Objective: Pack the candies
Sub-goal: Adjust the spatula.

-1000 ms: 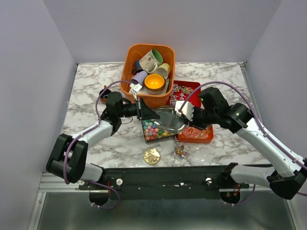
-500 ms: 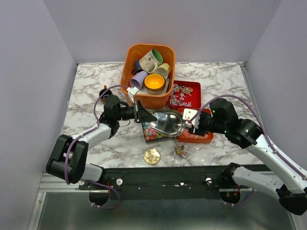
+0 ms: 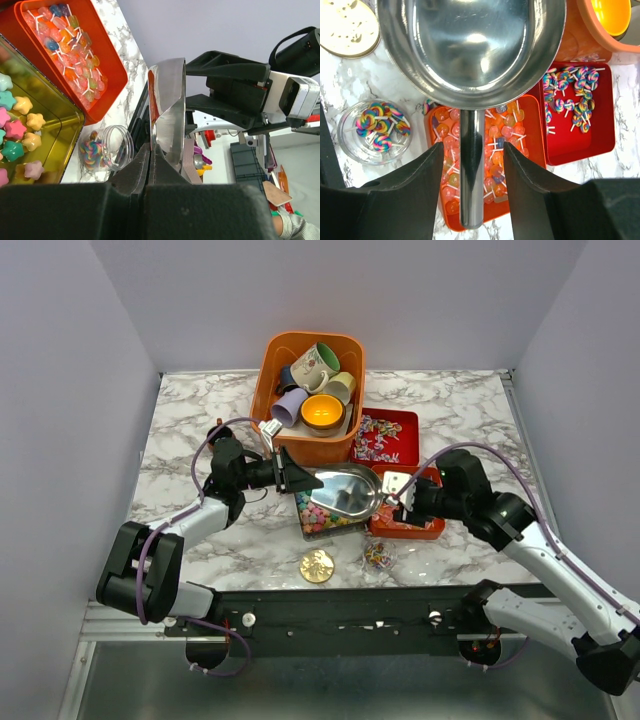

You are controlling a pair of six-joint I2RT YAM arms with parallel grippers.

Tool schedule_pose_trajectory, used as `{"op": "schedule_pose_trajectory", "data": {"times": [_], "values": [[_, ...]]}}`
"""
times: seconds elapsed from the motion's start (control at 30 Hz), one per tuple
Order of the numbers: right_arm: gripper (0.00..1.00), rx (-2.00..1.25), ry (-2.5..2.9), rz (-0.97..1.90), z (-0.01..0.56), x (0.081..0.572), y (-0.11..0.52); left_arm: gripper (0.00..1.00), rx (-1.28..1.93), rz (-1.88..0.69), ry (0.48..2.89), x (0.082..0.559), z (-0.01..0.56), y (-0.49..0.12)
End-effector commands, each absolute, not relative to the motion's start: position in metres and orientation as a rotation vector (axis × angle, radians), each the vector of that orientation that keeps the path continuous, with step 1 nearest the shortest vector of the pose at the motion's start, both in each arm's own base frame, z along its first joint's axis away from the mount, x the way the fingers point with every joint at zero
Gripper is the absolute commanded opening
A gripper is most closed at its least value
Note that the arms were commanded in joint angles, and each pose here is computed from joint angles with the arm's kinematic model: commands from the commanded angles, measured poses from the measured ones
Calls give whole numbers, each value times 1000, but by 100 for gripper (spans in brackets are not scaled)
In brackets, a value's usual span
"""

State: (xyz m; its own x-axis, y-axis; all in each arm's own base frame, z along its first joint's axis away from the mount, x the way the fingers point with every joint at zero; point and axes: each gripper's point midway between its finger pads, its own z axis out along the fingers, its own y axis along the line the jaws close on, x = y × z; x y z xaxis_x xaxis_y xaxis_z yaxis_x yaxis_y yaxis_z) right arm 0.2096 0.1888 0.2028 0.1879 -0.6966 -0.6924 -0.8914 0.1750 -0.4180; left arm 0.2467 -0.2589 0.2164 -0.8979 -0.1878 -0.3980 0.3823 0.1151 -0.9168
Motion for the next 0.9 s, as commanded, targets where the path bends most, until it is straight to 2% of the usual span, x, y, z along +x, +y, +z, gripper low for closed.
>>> {"op": "schedule_pose_trajectory", "data": {"times": [0.0,0.2,0.4,0.5,0.6,0.73,0.77,0.8,0.83,0.87], "values": [[57,-1564,1499,305,206,221,200,0,256,-1859,1932,243,233,-258],[54,-1586,1497,340,200,224,206,0,252,-1854,1933,245,233,-256],[46,-1600,1512,359,194,222,206,0,231,-1849,1941,249,230,-254],[39,-1605,1512,351,193,222,204,0,228,-1846,1941,250,229,-254],[27,-1604,1507,339,192,223,203,0,222,-1847,1944,251,227,-254],[7,-1578,1516,347,201,225,205,0,198,-1823,1966,255,222,-254],[6,-1579,1535,338,202,227,203,0,199,-1765,1964,264,220,-250],[4,-1594,1570,337,200,224,198,9,101,-1706,2031,272,208,-245],[1,-1583,1551,299,218,232,194,37,84,-1671,2030,277,205,-240],[1,-1593,1566,281,220,237,188,44,65,-1613,2014,287,202,-228]]}}
